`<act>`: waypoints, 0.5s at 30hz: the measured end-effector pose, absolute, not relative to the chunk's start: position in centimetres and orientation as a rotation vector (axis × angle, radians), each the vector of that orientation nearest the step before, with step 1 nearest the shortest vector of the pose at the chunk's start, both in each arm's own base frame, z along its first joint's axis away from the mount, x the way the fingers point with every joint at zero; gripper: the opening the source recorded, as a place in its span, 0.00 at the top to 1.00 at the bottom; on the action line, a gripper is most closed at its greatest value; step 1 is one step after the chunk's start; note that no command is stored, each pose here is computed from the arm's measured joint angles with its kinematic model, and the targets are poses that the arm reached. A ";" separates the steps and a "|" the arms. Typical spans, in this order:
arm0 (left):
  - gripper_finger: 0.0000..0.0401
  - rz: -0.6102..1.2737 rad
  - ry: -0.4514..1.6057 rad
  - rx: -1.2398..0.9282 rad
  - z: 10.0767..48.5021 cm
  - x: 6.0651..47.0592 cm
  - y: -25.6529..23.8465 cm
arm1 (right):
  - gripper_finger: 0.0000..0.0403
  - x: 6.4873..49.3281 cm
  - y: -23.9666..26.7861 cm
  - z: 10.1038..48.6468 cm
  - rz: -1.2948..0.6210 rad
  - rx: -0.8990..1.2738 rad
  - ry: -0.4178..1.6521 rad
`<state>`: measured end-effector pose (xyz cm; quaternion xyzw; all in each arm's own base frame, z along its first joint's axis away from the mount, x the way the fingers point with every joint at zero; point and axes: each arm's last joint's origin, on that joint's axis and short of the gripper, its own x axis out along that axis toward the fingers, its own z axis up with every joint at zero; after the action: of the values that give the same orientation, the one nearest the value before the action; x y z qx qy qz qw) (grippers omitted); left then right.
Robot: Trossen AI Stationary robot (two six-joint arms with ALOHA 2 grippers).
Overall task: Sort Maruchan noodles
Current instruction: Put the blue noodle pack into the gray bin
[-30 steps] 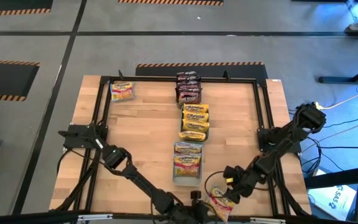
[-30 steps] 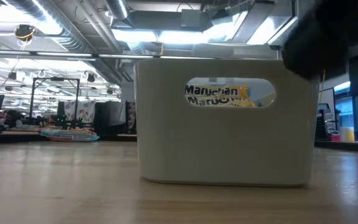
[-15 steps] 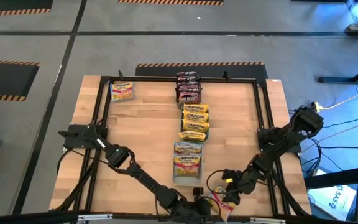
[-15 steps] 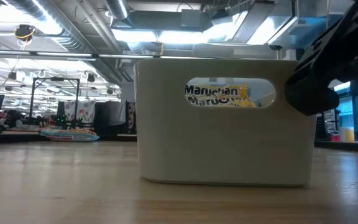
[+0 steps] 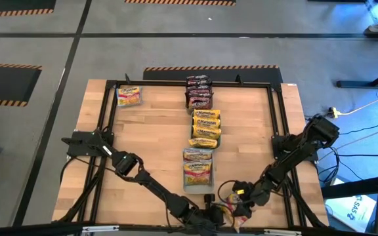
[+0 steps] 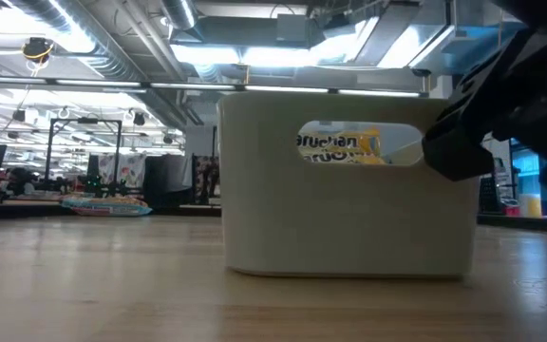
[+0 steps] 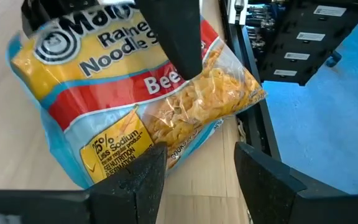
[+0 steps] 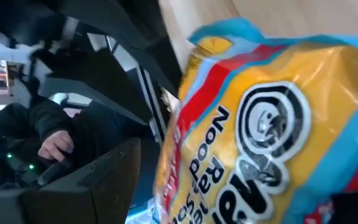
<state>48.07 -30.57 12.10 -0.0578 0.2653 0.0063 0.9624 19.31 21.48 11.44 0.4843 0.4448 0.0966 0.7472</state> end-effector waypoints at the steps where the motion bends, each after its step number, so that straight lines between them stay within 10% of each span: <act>1: 0.54 0.014 0.538 -0.117 12.1 48.1 -30.5 | 0.27 19.4 21.5 11.5 0.210 1.054 0.959; 7: 0.54 0.017 0.545 -0.113 12.0 48.1 -30.4 | 0.35 19.8 21.9 12.0 0.202 1.050 0.941; 15: 0.54 0.028 0.534 -0.093 12.1 47.6 -31.2 | 0.74 20.2 22.3 12.4 0.189 0.965 0.967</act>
<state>47.57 -31.18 12.05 -0.0457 0.2635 0.0137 0.9635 20.18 22.34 12.43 0.4452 0.4461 0.0874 0.7715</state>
